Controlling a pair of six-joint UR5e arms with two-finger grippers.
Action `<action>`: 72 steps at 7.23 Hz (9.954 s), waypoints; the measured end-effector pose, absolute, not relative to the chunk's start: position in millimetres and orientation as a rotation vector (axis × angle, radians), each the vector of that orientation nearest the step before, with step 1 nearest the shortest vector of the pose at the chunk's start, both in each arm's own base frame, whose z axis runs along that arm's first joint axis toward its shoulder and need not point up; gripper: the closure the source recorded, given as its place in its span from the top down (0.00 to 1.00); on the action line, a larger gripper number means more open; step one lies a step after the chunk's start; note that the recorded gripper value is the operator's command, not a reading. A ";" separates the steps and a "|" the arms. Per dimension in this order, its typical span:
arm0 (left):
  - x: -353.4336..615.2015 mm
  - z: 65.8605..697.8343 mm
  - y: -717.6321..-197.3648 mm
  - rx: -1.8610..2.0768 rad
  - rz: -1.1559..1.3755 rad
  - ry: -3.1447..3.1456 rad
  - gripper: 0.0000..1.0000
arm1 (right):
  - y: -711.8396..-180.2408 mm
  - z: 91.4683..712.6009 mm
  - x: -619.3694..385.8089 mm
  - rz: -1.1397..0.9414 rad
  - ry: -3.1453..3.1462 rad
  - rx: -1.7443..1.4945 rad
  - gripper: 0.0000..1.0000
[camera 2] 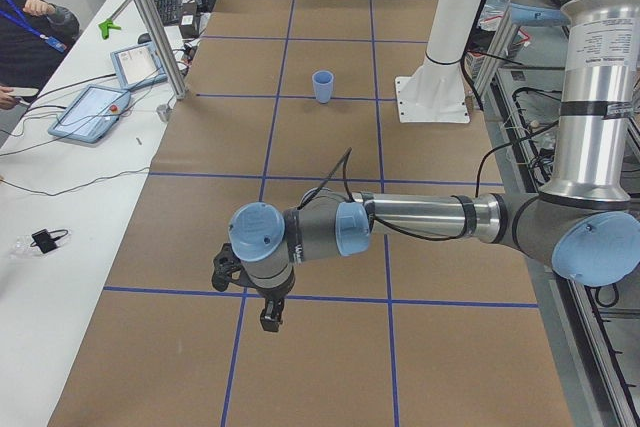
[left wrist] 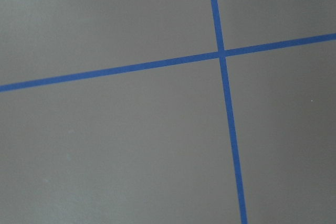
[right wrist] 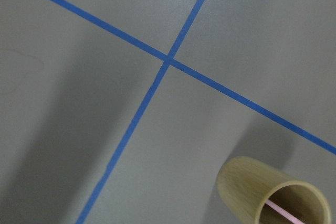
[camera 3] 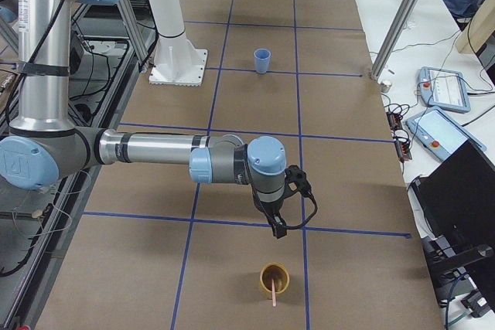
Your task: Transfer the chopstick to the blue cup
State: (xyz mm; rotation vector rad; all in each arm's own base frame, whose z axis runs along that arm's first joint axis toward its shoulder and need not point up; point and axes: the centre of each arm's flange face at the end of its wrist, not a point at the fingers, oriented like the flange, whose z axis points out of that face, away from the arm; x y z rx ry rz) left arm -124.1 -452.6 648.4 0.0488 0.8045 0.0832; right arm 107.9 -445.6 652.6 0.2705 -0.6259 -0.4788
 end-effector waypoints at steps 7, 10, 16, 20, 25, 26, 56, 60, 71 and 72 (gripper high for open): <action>-119.5 670.4 -423.3 0.106 0.100 0.795 0.99 | -478.5 735.3 161.3 -0.970 -0.394 0.276 0.80; -119.2 670.8 -421.7 0.111 0.102 0.794 0.99 | -486.5 762.4 162.1 -1.004 -0.375 0.264 0.49; -119.2 670.8 -421.5 0.111 0.101 0.795 0.99 | -475.2 775.7 164.7 -1.027 -0.333 0.236 0.22; -119.6 669.9 -421.8 0.113 0.100 0.795 0.99 | -472.5 772.2 165.7 -1.028 -0.322 0.243 0.00; -119.1 671.7 -421.3 0.109 0.101 0.796 0.99 | -475.4 756.8 169.4 -1.022 -0.313 0.259 0.00; -119.1 671.8 -421.3 0.109 0.101 0.796 0.99 | -475.2 747.0 174.2 -1.012 -0.315 0.261 0.00; -114.2 669.1 -414.4 0.113 0.089 0.865 0.99 | -433.3 191.1 -271.8 -1.132 -0.784 0.619 0.00; -113.7 670.2 -414.0 0.109 0.088 0.866 0.99 | -385.5 129.9 -352.0 -1.122 -0.664 0.508 0.00; -111.3 676.0 -405.8 0.097 0.081 0.884 0.99 | -388.6 91.5 -455.4 -1.164 -0.514 0.349 0.00; -111.3 676.1 -405.8 0.097 0.081 0.884 0.99 | -388.3 89.7 -456.8 -1.166 -0.513 0.351 0.00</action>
